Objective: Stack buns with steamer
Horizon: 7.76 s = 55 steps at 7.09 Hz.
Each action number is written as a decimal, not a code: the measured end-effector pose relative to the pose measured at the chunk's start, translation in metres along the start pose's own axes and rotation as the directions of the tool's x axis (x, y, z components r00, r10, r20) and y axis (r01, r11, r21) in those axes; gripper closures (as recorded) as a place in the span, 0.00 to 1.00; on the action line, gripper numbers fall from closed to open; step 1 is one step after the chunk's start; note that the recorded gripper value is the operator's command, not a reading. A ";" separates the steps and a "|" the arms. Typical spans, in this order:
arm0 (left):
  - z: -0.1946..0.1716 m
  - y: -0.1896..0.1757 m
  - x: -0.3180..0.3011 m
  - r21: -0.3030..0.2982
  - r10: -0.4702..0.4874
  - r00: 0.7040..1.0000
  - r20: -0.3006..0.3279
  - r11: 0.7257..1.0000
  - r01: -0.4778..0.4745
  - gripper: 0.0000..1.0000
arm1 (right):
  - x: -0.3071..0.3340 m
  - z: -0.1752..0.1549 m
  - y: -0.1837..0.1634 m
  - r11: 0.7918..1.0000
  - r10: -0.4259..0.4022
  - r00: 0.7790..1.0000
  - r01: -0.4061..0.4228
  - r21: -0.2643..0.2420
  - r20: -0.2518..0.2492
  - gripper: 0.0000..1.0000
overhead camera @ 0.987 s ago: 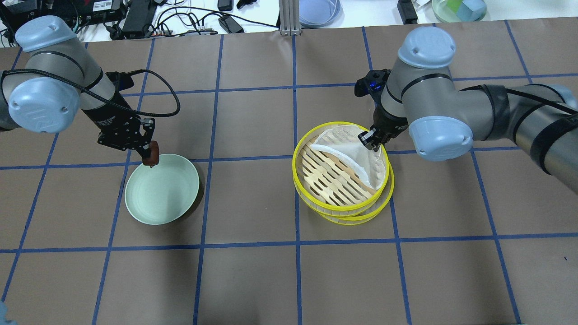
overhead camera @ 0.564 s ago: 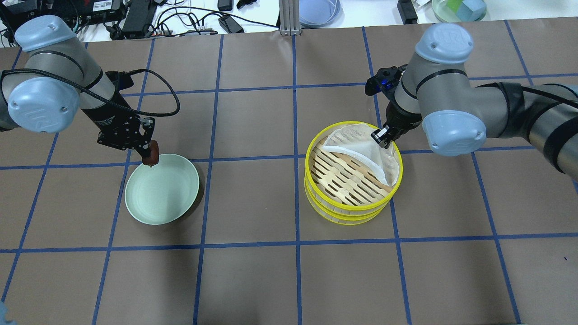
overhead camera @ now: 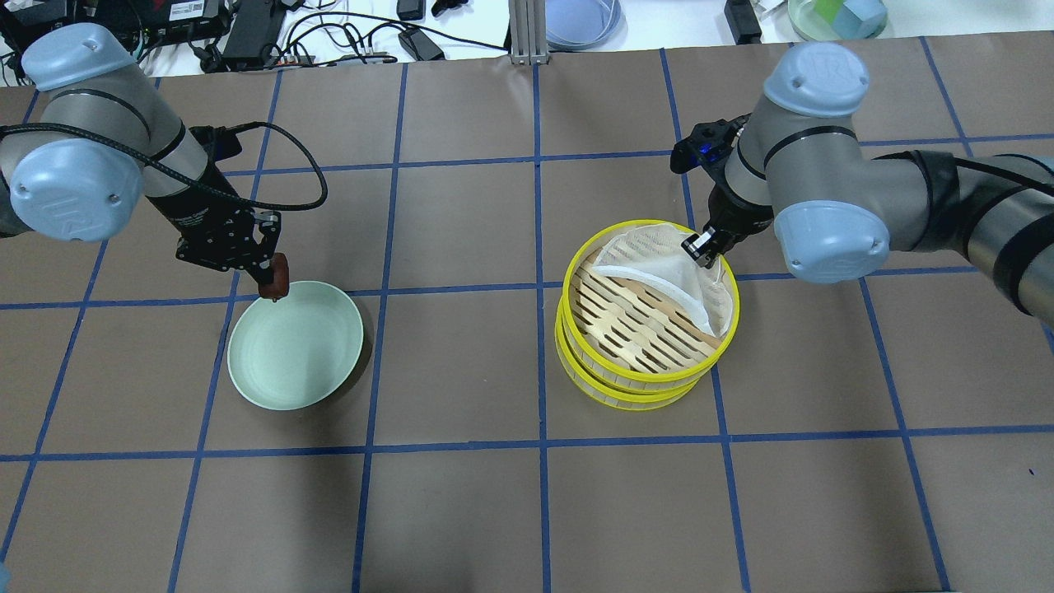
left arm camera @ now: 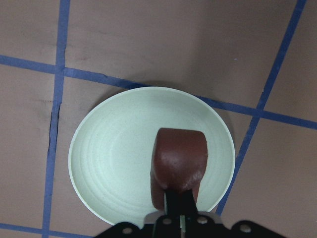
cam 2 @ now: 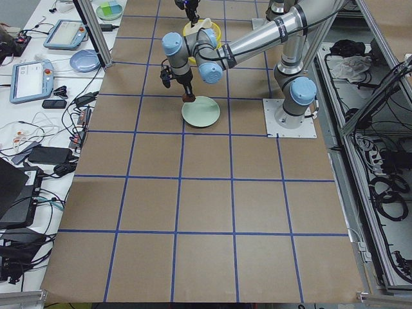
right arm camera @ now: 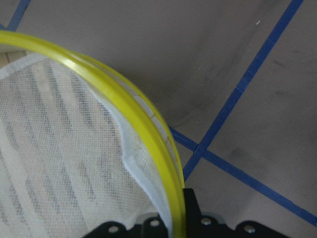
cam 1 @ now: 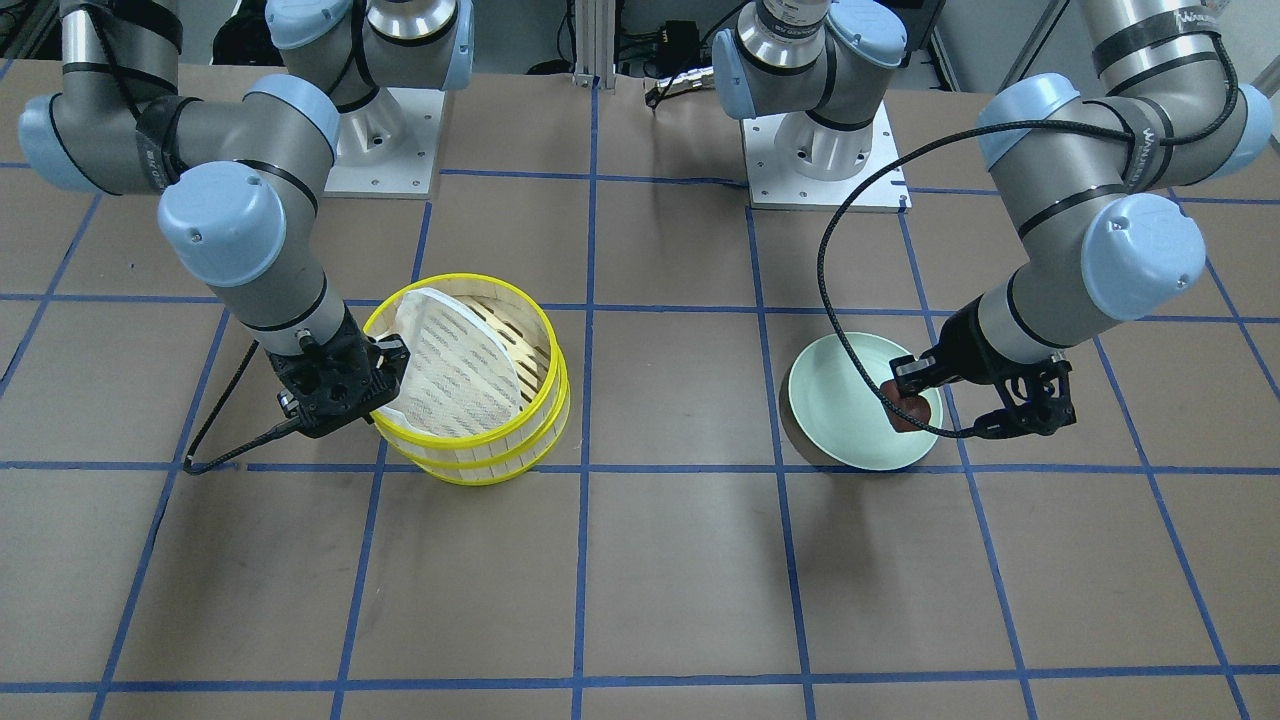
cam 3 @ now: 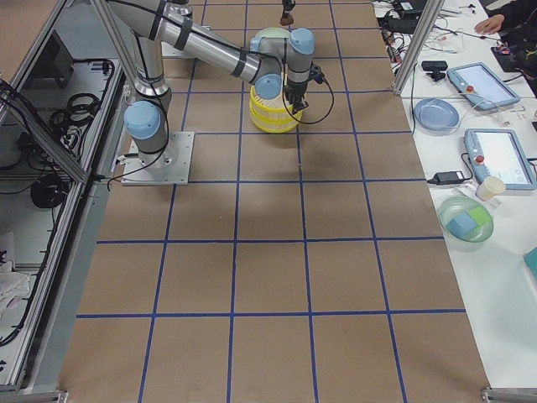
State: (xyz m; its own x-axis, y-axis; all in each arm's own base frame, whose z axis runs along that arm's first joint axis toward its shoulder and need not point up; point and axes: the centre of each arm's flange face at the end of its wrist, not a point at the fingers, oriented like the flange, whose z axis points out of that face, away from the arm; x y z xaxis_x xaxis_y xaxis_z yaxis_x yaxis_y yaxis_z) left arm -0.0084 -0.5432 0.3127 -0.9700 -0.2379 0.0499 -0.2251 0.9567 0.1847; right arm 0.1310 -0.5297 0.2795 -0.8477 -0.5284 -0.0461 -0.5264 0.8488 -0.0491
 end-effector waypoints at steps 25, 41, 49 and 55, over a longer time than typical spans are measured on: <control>-0.129 0.139 0.150 0.134 0.029 0.999 0.044 0.990 -0.035 1.00 | -0.034 -0.191 -0.004 0.987 0.157 0.984 -0.154 0.051 -0.078 0.01; 0.029 0.165 0.373 0.126 -0.057 0.980 -0.193 0.989 0.082 0.00 | -0.028 -0.285 0.013 0.748 0.635 0.771 -0.600 0.283 -0.044 0.00; -0.155 0.109 0.162 0.289 0.147 0.986 0.074 0.943 -0.163 0.00 | -0.026 -0.280 0.012 0.751 0.632 0.773 -0.595 0.284 -0.053 0.00; -0.162 0.137 0.155 0.209 0.147 0.989 0.034 0.966 -0.151 0.00 | -0.026 -0.279 0.013 0.755 0.633 0.772 -0.596 0.273 -0.062 0.00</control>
State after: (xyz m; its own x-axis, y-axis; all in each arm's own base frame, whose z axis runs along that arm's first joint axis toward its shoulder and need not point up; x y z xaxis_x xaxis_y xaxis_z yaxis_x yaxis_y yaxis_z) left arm -0.1749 -0.4763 0.5052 -0.9951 -0.0887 0.0430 -0.0902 0.9953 -0.0344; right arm 0.1283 -0.4998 0.5580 -0.9915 0.1300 -0.0052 0.1262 0.9510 -0.2823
